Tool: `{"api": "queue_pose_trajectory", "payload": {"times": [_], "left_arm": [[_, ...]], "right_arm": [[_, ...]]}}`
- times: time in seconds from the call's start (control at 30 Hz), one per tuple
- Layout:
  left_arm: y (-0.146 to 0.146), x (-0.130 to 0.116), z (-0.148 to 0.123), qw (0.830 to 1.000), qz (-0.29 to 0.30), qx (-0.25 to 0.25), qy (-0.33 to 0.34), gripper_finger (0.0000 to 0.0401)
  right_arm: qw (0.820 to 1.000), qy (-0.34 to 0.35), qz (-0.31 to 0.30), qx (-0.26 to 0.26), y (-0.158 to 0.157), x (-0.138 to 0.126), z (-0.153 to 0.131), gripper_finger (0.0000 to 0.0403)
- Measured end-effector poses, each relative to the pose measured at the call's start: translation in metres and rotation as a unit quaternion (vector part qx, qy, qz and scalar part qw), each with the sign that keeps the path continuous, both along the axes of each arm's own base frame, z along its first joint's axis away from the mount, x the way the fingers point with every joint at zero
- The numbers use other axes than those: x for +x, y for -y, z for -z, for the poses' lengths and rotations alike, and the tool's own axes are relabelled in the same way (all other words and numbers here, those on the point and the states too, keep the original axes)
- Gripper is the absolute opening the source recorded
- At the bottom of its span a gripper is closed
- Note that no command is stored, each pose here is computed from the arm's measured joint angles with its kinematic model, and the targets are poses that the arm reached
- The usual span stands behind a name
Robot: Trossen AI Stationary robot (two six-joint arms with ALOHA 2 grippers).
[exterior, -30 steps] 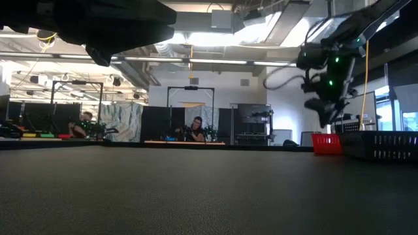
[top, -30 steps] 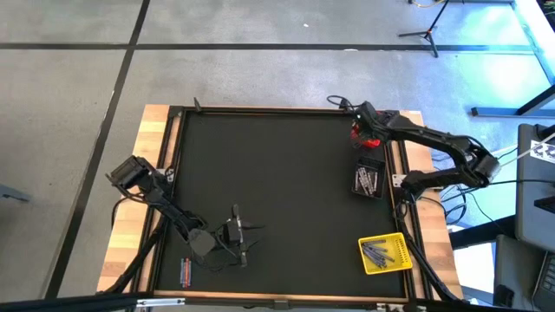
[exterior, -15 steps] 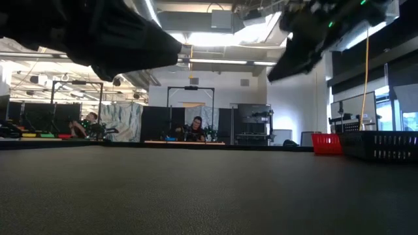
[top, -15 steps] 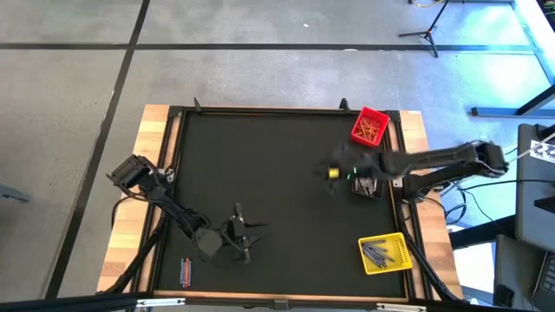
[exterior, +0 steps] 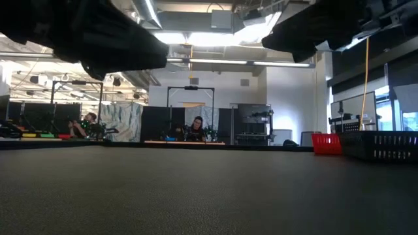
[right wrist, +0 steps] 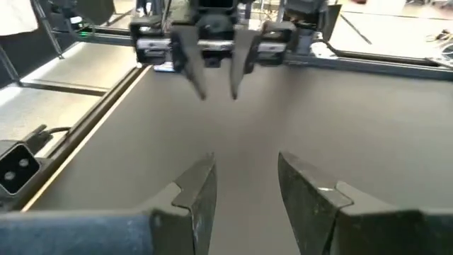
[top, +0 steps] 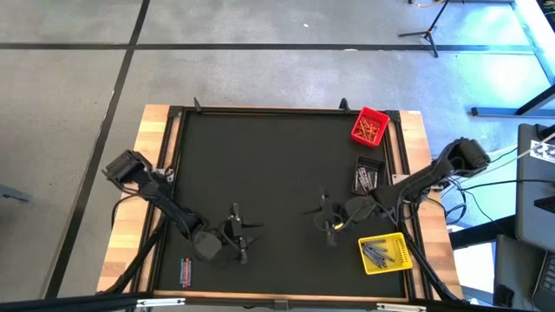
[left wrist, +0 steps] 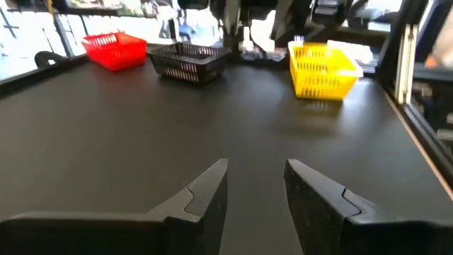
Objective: Sort crayons
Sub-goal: Put the blue crayon into the yellow bin
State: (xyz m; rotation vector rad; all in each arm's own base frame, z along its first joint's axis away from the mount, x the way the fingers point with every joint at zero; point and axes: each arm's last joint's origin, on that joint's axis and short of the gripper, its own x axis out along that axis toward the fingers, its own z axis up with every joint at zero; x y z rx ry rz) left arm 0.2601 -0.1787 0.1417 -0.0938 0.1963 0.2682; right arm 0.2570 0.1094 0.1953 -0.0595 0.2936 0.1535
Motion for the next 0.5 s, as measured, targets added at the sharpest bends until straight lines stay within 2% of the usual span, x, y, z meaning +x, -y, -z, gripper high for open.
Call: {"api": "queue_pose_trajectory", "payload": {"times": [0.13, 0.27, 0.37, 0.5], "left_arm": [[-0.004, -0.007, -0.009, 0.999, 0.012, -0.012, -0.044, 0.0133], [-0.005, -0.011, -0.030, 0.990, 0.023, -0.062, -0.123, 0.0133], [-0.005, -0.015, -0.042, 0.971, 0.017, -0.107, -0.211, 0.0133], [0.003, -0.019, -0.063, 0.929, -0.026, -0.236, -0.284, 0.0132]], "right_arm": [[1.000, -0.012, -0.011, -0.001, -0.007, 0.004, 0.012, 0.0147], [1.000, -0.027, 0.001, -0.001, -0.007, 0.006, 0.021, 0.0147], [0.999, -0.029, 0.011, -0.008, -0.007, 0.007, 0.022, 0.0147], [0.999, -0.019, 0.034, -0.024, -0.005, 0.007, 0.021, 0.0147]]}}
